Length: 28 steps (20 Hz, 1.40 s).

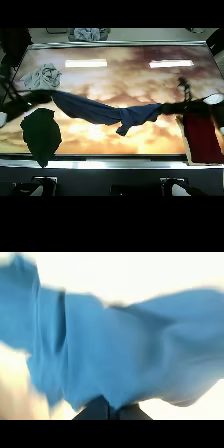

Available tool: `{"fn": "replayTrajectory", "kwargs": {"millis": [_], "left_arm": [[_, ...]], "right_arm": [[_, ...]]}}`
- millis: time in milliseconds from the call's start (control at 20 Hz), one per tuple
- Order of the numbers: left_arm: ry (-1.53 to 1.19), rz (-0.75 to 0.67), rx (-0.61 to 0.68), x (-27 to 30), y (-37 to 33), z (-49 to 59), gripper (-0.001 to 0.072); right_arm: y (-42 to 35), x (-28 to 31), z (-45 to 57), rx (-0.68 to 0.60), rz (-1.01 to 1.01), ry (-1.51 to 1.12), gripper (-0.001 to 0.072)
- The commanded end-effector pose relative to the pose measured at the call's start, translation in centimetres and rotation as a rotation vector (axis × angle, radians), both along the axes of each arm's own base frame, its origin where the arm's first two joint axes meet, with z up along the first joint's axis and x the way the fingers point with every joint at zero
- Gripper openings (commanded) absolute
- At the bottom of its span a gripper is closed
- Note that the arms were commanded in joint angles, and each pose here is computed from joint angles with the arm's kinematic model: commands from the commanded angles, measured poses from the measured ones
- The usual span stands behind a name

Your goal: Fold the shirts.

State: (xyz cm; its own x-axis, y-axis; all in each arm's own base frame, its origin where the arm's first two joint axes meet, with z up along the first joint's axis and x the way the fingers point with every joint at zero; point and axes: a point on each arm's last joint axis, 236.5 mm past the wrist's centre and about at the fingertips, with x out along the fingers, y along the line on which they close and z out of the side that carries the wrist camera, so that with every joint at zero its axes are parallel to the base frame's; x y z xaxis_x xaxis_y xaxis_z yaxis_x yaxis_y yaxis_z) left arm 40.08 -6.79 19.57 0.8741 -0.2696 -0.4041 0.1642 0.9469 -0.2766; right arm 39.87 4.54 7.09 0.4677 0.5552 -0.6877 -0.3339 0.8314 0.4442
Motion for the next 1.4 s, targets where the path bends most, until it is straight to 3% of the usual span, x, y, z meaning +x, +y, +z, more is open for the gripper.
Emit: {"fn": "replayTrajectory", "kwargs": {"millis": [0,150,400,550,750,900,1050,1200,1350], "left_arm": [[-0.325,0.117,0.033,-3.1,4.5,15.8,0.0027],[-0.431,0.303,0.007,-9.1,9.3,23.0,0.0026],[-0.552,0.361,0.001,-14.4,9.4,26.4,0.0026],[-0.526,0.391,0.069,-15.3,10.1,25.8,0.0026],[-0.300,0.386,0.099,-13.0,11.0,18.2,0.0027],[-0.133,0.354,0.069,-10.8,10.9,10.1,0.0027],[-0.025,0.198,0.081,-8.8,7.6,2.6,0.0027],[0.005,0.132,0.068,-7.2,5.3,-2.0,0.0027],[0.005,0.121,0.060,-4.9,4.5,-4.0,0.0027]], "right_arm": [[-5.2,0.0,19.9,-0.202,-0.127,-0.481,0.0036],[-9.6,-5.5,31.7,-0.418,-0.383,-0.703,0.0036],[-6.7,-11.2,34.3,-0.443,-0.387,-0.753,0.0036],[-6.8,-13.0,31.6,-0.502,-0.355,-0.637,0.0037],[-8.4,-15.4,25.1,-0.566,-0.315,-0.350,0.0037],[-8.2,-16.1,18.1,-0.510,-0.245,-0.126,0.0037],[-8.9,-14.7,11.6,-0.456,-0.241,-0.017,0.0037],[-10.5,-11.2,6.2,-0.403,-0.278,0.039,0.0037],[-11.0,-4.5,2.9,-0.257,-0.304,0.007,0.0037]]}}
